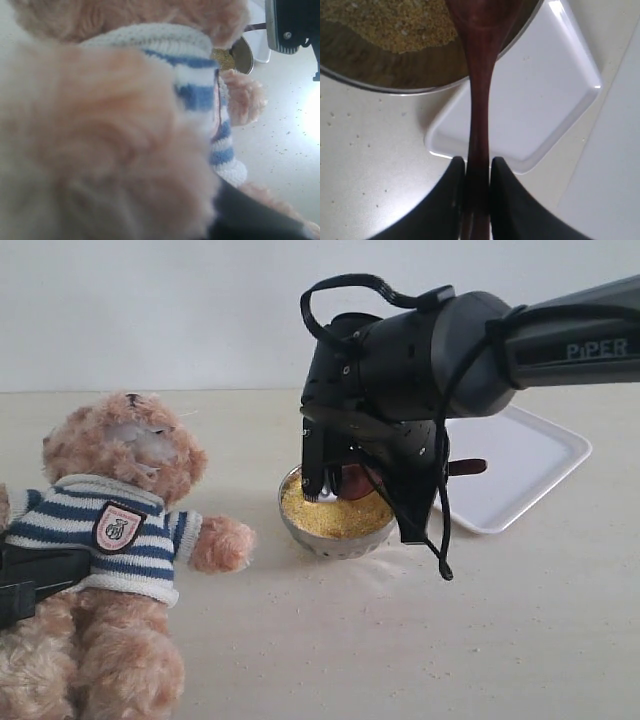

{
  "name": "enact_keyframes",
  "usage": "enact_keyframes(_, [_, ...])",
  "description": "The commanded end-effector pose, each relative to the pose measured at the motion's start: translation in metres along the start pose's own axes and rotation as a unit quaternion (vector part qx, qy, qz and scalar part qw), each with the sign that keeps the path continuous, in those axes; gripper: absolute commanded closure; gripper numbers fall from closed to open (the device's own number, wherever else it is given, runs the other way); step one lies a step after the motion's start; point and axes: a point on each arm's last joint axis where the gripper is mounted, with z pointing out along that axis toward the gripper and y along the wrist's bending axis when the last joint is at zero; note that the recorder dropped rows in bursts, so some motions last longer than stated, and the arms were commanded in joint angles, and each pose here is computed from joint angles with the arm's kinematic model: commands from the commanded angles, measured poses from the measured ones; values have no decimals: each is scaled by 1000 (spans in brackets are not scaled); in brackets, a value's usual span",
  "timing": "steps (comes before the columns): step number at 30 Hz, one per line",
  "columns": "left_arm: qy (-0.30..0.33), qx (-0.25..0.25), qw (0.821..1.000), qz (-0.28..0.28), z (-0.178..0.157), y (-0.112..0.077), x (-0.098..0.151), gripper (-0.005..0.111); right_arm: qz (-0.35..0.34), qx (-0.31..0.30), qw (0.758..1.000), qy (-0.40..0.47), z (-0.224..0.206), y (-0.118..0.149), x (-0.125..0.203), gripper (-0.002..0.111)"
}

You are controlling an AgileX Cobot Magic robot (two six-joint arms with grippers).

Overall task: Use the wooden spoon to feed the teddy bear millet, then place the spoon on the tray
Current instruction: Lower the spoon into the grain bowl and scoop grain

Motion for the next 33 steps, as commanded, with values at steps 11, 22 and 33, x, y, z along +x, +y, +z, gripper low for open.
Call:
enact_keyframes(11, [-9, 3, 1000, -3, -1, -1, -2, 102, -1, 7, 1000, -9, 0, 15, -20, 108])
enact_keyframes(22, [-9, 3, 1000, -1, -1, -1, -2, 102, 68, -21, 997, -17, -11, 13, -12, 108])
enact_keyframes(33, [-9, 6, 1000, -1, -1, -2, -1, 102, 112, -56, 992, -16, -20, 7, 3, 108])
